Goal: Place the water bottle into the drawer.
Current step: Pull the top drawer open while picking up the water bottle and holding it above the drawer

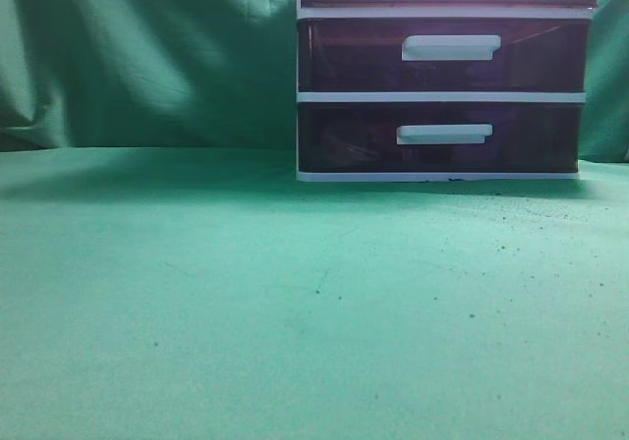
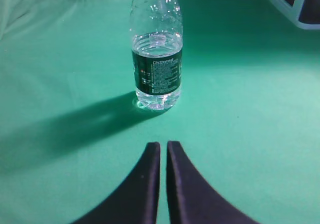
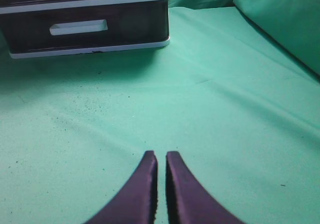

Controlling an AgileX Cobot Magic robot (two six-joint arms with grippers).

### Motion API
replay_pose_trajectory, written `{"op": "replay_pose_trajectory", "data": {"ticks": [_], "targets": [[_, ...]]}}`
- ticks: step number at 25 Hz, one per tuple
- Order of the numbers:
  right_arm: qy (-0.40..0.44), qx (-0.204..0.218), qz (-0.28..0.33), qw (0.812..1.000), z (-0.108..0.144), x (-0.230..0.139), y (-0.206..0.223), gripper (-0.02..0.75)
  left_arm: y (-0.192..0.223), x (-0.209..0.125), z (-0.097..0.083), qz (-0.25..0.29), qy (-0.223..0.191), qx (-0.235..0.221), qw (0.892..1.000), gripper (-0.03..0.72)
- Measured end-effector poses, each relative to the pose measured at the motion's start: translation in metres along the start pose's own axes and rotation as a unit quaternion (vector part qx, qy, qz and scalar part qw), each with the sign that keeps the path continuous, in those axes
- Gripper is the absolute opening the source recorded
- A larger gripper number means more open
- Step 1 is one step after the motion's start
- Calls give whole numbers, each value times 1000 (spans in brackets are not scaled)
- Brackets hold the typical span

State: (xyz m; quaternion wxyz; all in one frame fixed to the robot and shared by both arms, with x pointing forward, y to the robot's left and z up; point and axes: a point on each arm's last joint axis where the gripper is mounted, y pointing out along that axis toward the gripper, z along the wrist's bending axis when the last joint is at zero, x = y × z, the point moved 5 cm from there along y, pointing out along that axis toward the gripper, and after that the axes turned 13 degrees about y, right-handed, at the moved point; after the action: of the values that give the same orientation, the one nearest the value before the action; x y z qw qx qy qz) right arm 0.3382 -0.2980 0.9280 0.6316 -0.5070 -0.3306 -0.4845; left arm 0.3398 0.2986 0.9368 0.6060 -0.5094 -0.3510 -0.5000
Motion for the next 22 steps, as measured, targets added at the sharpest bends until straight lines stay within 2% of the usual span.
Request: {"op": "replay_pose_trajectory", "data": {"ticks": [20,22], "targets": [[0,0,0,1000,0,0,0,48,0,1,1,-3,7,3,1000,0],[0,0,0,1000,0,0,0,48,0,6,1,-22,-9,4,1000,0]]}}
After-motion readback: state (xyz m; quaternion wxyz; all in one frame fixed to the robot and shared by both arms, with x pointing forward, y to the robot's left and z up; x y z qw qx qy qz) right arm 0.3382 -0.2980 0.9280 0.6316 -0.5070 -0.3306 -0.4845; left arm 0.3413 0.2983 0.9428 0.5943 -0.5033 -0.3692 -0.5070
